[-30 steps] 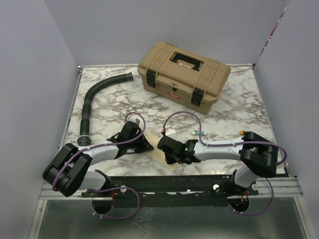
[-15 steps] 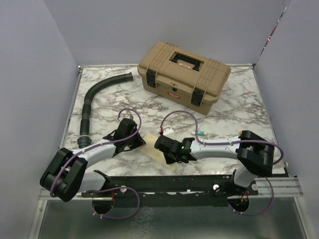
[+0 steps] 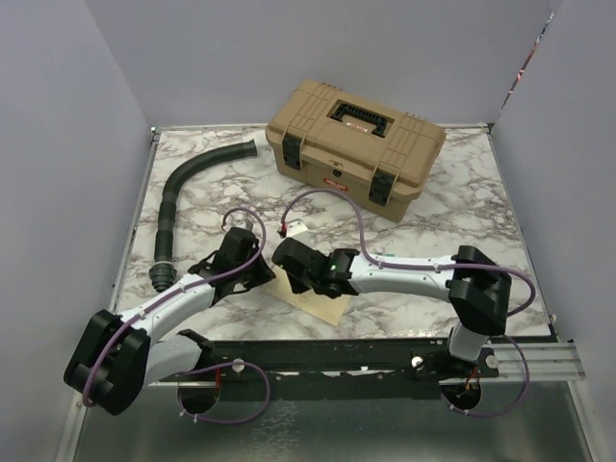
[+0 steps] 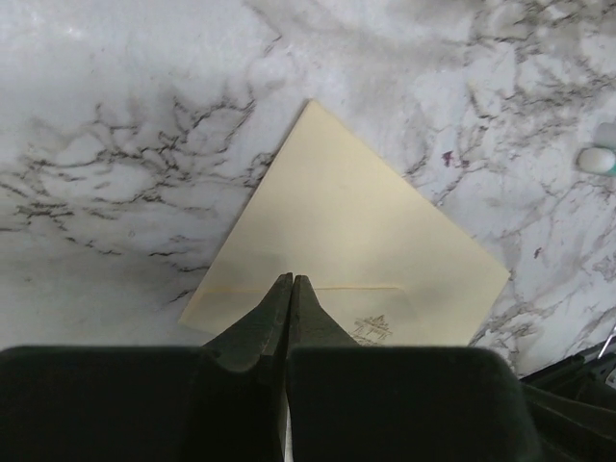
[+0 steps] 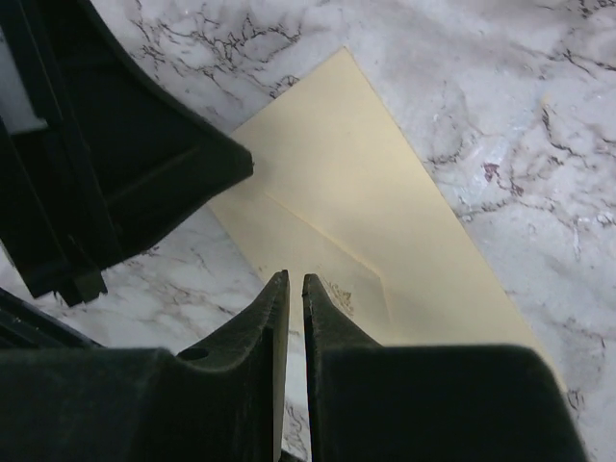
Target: Place the letter into the envelope and seal it
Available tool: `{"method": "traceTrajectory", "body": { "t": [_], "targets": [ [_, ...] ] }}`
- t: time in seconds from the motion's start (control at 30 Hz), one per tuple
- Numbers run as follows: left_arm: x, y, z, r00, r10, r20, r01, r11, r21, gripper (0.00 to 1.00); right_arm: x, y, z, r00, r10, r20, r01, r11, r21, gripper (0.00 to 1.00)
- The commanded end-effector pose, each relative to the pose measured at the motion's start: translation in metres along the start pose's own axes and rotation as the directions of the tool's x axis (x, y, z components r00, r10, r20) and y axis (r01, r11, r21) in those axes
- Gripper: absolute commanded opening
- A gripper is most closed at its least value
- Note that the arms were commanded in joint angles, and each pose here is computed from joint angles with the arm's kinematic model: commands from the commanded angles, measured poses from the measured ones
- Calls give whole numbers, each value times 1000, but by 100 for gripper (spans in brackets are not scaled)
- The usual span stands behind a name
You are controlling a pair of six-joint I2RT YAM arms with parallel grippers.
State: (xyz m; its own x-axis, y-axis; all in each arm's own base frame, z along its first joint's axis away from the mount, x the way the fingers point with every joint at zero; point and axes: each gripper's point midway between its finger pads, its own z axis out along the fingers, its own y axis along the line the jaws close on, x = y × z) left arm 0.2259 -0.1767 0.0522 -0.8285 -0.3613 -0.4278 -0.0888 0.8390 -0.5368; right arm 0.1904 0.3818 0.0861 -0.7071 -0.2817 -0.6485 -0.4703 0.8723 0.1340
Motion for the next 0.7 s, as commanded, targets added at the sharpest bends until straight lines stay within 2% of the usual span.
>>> {"method": "traceTrajectory", "body": {
  "t": [0.0, 0.23, 0.47, 0.67],
  "targets": [
    [21, 31, 3, 998, -43, -41, 39, 994, -99, 0, 11, 9, 26, 995, -98, -34, 97, 995, -19, 15],
    [29, 39, 15, 993, -117, 9, 117, 991, -57, 0, 18, 19, 54, 985, -172, -26, 171, 984, -53, 15],
    [35, 54, 13, 989, -146, 27, 148, 983, -107, 0, 23, 11, 69, 979, -203, -3, 203, 979, -19, 20],
    [35, 61, 15, 989, -141, 35, 144, 979, -141, 0, 54, -6, 76, 976, -197, -89, 199, 980, 17, 20]
  ]
}}
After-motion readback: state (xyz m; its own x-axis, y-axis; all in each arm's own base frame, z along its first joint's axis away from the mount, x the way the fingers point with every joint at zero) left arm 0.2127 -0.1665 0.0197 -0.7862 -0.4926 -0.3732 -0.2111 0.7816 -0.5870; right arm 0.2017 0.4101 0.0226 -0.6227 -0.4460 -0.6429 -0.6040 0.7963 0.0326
